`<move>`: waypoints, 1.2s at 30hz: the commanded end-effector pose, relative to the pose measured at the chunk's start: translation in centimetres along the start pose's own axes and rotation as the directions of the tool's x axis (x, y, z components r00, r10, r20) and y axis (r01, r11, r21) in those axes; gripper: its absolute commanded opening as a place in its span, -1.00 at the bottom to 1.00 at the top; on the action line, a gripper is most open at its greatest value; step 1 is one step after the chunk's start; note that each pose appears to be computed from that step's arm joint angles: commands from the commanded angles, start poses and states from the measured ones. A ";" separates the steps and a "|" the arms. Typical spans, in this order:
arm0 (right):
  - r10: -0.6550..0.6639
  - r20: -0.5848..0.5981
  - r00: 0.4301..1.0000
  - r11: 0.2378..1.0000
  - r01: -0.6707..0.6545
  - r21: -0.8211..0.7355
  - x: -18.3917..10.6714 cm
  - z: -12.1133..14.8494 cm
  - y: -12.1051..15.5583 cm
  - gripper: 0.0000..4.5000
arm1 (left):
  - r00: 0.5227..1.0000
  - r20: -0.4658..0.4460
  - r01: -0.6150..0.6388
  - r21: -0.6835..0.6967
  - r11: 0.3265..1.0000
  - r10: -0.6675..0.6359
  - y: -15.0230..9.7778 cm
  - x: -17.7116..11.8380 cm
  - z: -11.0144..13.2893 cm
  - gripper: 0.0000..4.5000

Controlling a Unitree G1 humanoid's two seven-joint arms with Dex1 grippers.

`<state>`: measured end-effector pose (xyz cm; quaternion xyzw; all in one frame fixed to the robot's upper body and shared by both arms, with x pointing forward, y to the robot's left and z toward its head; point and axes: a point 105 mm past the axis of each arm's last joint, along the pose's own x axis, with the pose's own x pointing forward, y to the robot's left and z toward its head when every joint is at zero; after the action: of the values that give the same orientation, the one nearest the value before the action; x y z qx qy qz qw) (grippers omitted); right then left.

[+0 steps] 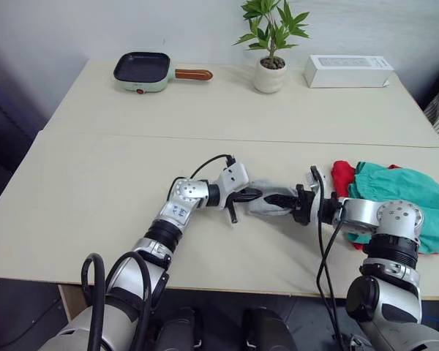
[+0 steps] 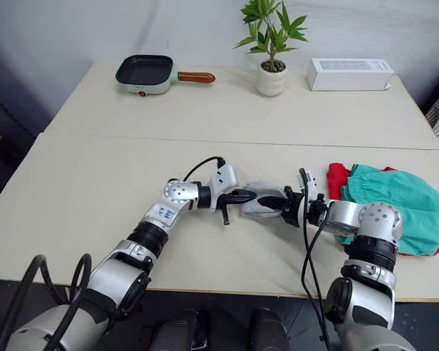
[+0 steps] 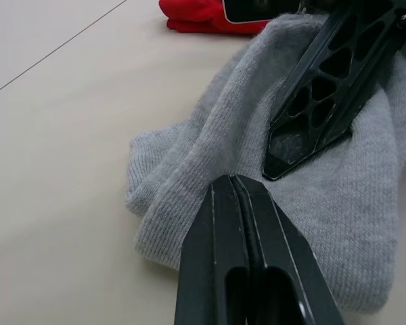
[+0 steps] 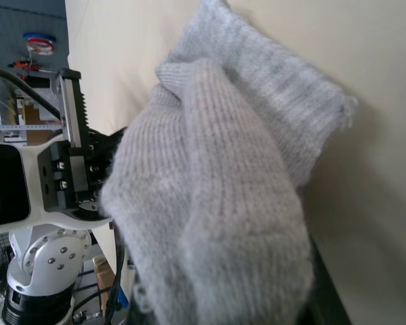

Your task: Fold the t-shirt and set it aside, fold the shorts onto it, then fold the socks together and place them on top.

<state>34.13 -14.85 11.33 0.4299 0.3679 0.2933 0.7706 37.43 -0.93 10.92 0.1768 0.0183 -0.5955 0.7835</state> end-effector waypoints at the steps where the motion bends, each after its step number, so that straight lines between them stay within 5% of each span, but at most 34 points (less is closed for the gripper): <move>1: 0.064 0.061 0.996 0.998 -0.064 -0.007 -1.3 0.9 0.9 -0.94 | 0.999 0.036 0.024 0.003 1.000 -0.024 0.0 -0.6 0.9 -1.00; 4: 0.225 0.129 0.966 0.974 -0.224 -0.023 -2.4 1.7 3.4 -0.94 | 0.967 0.239 0.101 -0.055 0.993 -0.085 -0.3 -2.1 4.7 -0.74; 7: 0.332 0.182 0.926 0.942 -0.315 -0.113 -4.9 2.1 5.5 -0.94 | 0.929 0.313 0.203 0.007 0.979 -0.195 -1.3 -5.0 7.6 -0.36; 12: 0.314 0.341 0.886 0.943 -0.251 -0.218 -11.6 3.9 6.2 -0.94 | 0.853 0.470 0.240 0.031 0.970 -0.226 -2.1 -9.0 12.6 0.31; 17: 0.104 0.507 0.855 0.993 -0.058 -0.107 -19.7 5.6 2.9 -0.94 | 0.842 0.467 0.281 0.050 0.958 -0.271 -3.8 -11.2 13.1 0.99; 21: -0.091 0.560 0.823 0.996 0.088 0.033 -22.3 7.0 -0.6 -0.94 | 0.866 0.433 0.275 0.007 0.962 -0.250 -4.1 -11.4 11.4 1.00; 28: -0.310 0.447 0.839 0.950 0.259 0.172 -20.3 7.6 -5.1 -0.94 | 0.881 0.396 0.270 0.026 0.963 -0.257 -4.3 -11.1 10.6 1.00; 31: -0.420 0.426 0.801 0.907 0.360 0.218 -21.4 7.6 -6.9 -0.52 | 0.892 0.376 0.264 0.025 0.964 -0.253 -4.4 -11.2 10.2 1.00; 36: -0.484 0.461 0.744 0.869 0.472 0.151 -25.7 8.8 -5.2 0.23 | 0.918 0.332 0.228 0.007 0.974 -0.217 -3.8 -12.5 9.4 1.00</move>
<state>28.37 -39.53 15.97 0.4160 0.2821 -0.0255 0.8641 29.03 6.73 20.98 0.0453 -0.0671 -0.7015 0.7081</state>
